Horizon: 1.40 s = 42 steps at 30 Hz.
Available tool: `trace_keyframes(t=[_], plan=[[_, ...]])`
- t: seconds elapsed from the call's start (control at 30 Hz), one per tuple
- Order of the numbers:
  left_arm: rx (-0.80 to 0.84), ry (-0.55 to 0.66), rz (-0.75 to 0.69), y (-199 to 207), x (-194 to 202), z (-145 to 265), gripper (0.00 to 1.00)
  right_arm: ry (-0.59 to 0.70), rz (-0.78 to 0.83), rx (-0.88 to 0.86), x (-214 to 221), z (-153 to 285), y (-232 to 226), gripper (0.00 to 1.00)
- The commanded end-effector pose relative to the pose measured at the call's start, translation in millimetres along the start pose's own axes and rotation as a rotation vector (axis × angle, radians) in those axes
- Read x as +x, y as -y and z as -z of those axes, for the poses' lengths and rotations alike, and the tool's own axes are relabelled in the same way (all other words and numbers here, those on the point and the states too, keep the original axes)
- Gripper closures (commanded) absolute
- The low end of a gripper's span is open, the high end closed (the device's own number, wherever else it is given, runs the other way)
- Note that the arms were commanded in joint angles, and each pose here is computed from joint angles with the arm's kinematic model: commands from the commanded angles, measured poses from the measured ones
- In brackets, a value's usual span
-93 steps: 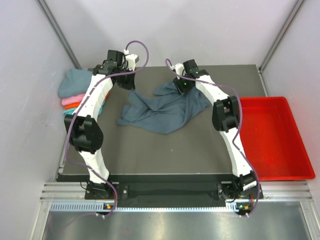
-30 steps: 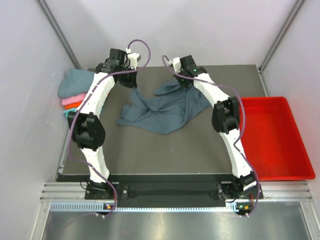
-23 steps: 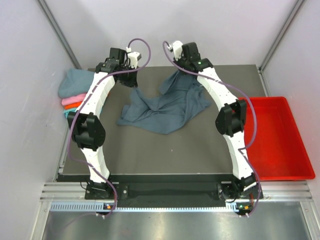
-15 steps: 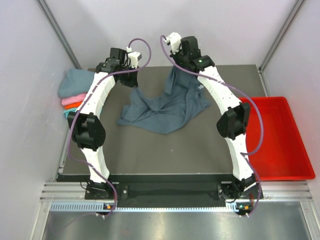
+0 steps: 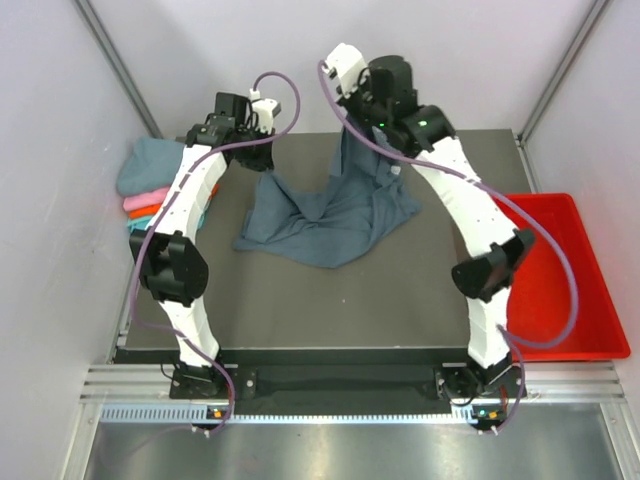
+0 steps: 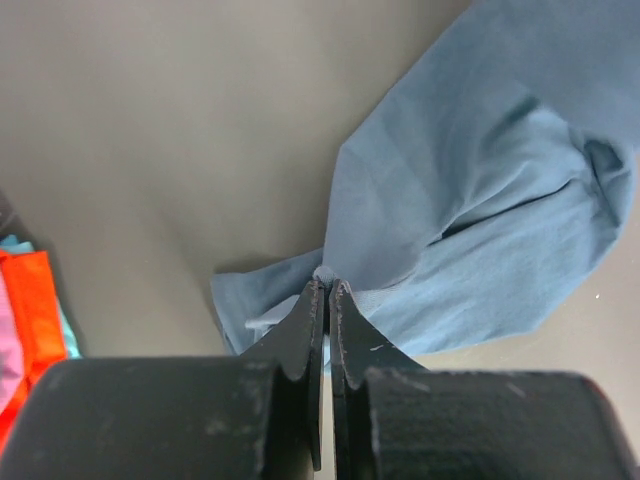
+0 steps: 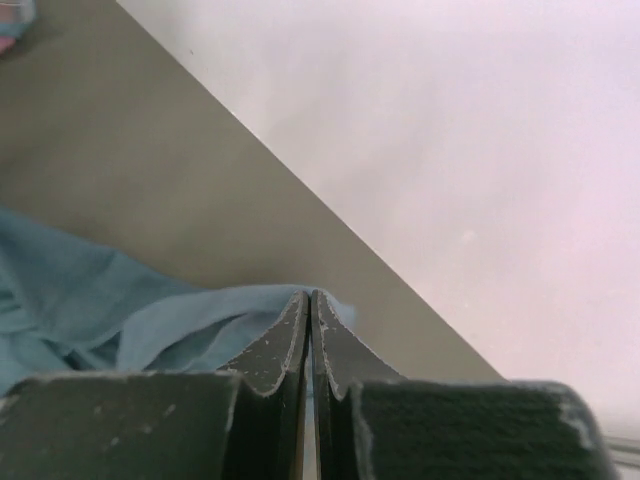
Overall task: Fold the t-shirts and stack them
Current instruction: Flatten the tshirt out
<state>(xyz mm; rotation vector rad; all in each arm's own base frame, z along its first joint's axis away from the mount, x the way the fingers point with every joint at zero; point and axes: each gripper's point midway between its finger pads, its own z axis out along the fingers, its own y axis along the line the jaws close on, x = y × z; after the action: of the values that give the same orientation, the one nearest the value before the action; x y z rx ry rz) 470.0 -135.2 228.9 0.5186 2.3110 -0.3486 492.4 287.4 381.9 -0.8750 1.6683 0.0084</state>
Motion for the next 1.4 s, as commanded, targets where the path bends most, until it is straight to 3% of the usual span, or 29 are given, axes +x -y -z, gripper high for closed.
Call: trace_keyframes(t=[0.0, 0.13, 0.27, 0.33, 0.4, 0.43, 0.5, 0.6, 0.7, 0.83, 1.03, 1.2, 1.37], plan=[[-0.026, 0.106, -0.044, -0.2, -26.2, 35.2, 1.0, 0.028, 0.025, 0.016, -26.4, 76.3, 17.9, 1.0], [-0.032, 0.108, -0.036, -6.8, -26.1, 35.4, 1.0, -0.048, 0.052, -0.093, -6.2, 109.7, -3.7, 1.0], [-0.036, 0.118, -0.033, -10.7, -30.9, 34.4, 1.0, -0.176, 0.02, -0.083, 42.1, 92.8, -6.1, 1.0], [-0.06, 0.145, -0.039, -20.5, -41.5, 40.1, 1.0, -0.211, -0.021, -0.004, 59.1, 68.9, 24.5, 1.0], [-0.092, 0.191, -0.034, -40.3, -59.1, 47.4, 1.0, -0.144, -0.093, 0.156, 44.6, 64.0, 86.6, 1.0], [-0.107, 0.212, -0.031, -48.3, -66.9, 50.9, 1.0, -0.162, -0.106, 0.193, 57.1, 41.7, 100.6, 1.0], [-0.15, 0.291, -0.044, -68.3, -95.0, 65.1, 1.0, -0.081, -0.093, 0.348, 39.4, 40.7, 150.5, 1.0], [-0.231, 0.374, -0.113, -85.1, -127.0, 83.7, 1.0, -0.012, -0.017, 0.466, 23.8, 36.0, 178.6, 1.0], [-0.27, 0.442, -0.171, -84.6, -145.2, 106.0, 1.0, 0.079, -0.006, 0.564, -9.4, 68.4, 197.4, 1.0], [-0.32, 0.49, -0.191, -82.6, -149.7, 133.6, 1.0, 0.147, -0.132, 0.616, -28.0, 115.4, 204.5, 1.0], [-0.305, 0.555, -0.073, -64.5, -145.0, 171.4, 1.0, 0.261, -0.29, 0.549, -49.4, 177.6, 194.9, 1.0], [-0.313, 0.569, -0.038, -53.9, -130.5, 193.2, 1.0, 0.226, -0.363, 0.515, -28.2, 202.7, 183.1, 1.0], [-0.331, 0.65, -0.067, -35.8, -131.4, 241.4, 1.0, 0.288, -0.36, 0.547, -40.2, 260.3, 183.8, 1.0]])
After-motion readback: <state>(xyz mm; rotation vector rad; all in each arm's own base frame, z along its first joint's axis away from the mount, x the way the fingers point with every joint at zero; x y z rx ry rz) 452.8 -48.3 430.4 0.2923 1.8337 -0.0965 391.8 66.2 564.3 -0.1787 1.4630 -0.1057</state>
